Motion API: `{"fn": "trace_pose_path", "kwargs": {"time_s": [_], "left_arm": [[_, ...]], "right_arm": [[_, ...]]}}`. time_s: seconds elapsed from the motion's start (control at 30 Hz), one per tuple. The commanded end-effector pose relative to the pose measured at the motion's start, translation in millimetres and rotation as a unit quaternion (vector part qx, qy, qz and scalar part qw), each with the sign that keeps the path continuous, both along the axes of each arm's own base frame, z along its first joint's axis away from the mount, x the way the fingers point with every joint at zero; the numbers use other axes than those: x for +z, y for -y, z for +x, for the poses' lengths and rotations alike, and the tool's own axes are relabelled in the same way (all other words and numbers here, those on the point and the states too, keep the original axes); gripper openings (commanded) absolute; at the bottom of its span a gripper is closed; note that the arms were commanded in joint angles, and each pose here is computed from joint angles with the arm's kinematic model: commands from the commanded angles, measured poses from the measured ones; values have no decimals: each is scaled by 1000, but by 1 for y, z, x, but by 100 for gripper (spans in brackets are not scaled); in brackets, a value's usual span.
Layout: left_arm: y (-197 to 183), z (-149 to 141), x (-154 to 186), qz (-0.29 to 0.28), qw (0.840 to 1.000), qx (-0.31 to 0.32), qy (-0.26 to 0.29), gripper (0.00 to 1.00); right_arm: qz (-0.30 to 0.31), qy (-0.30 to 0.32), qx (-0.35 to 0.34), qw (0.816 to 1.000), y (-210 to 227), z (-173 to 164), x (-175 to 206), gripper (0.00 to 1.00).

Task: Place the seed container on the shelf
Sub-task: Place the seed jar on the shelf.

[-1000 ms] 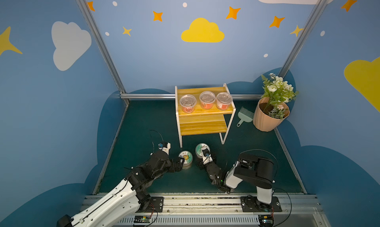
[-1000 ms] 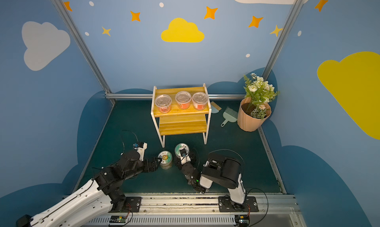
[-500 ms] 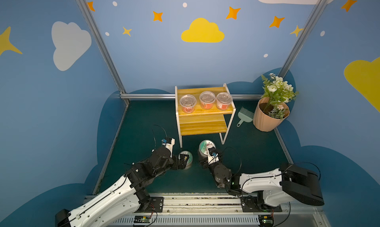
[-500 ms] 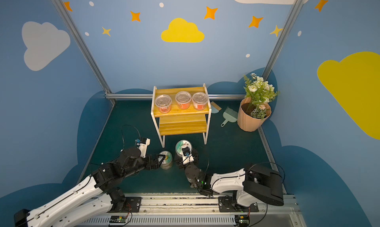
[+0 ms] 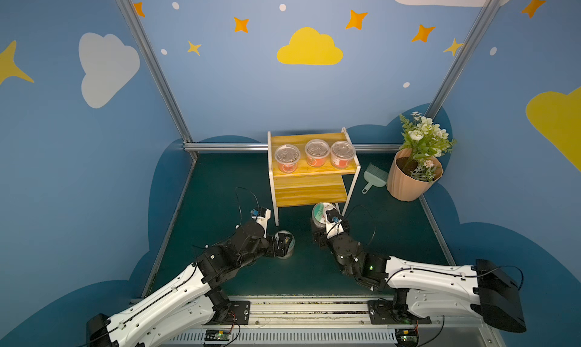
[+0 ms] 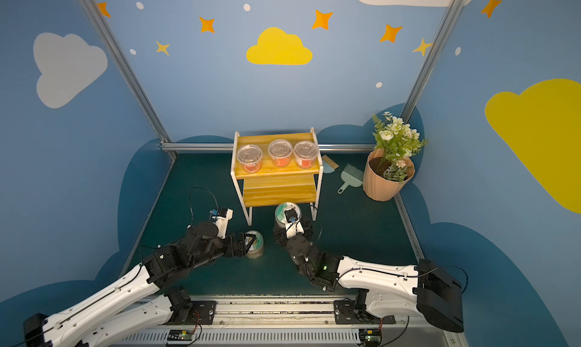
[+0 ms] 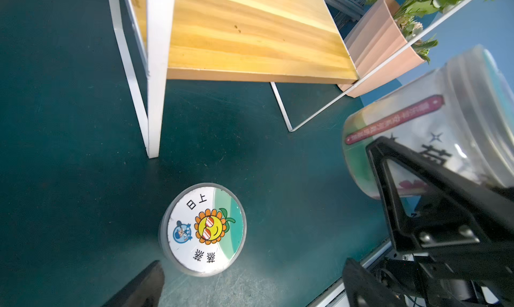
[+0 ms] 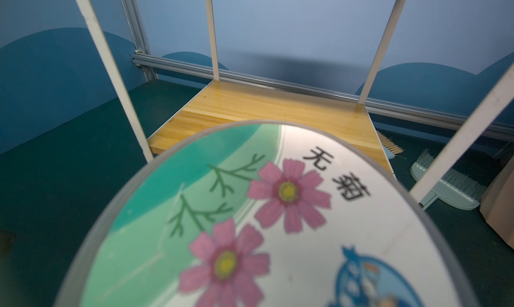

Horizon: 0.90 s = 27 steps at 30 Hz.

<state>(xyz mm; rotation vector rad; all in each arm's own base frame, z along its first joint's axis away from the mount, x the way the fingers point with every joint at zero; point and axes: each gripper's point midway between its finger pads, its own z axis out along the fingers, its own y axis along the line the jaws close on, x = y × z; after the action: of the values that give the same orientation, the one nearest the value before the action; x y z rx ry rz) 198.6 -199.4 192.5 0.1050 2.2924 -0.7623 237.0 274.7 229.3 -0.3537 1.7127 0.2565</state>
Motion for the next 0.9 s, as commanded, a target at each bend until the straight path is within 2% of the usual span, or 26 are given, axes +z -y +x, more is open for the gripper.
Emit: {"fn": "trace_pose_path", "kwargs": {"time_s": [0.0, 0.17, 0.2, 0.57, 0.87], "left_arm": [[8, 4, 20, -19, 1000, -9, 22, 100], [10, 7, 24, -22, 999, -9, 27, 100], [10, 7, 24, -21, 999, -9, 27, 100], [10, 8, 23, -15, 999, -10, 30, 100], [1, 3, 17, -8, 999, -4, 32, 100]], "right_arm": [[26, -6, 12, 1000, -4, 10, 16, 66], [35, 0, 0, 999, -3, 34, 16, 66], [46, 6, -4, 999, -4, 41, 27, 66], [73, 2, -45, 996, -1, 94, 23, 67], [100, -2, -82, 992, 8, 122, 14, 70]]}}
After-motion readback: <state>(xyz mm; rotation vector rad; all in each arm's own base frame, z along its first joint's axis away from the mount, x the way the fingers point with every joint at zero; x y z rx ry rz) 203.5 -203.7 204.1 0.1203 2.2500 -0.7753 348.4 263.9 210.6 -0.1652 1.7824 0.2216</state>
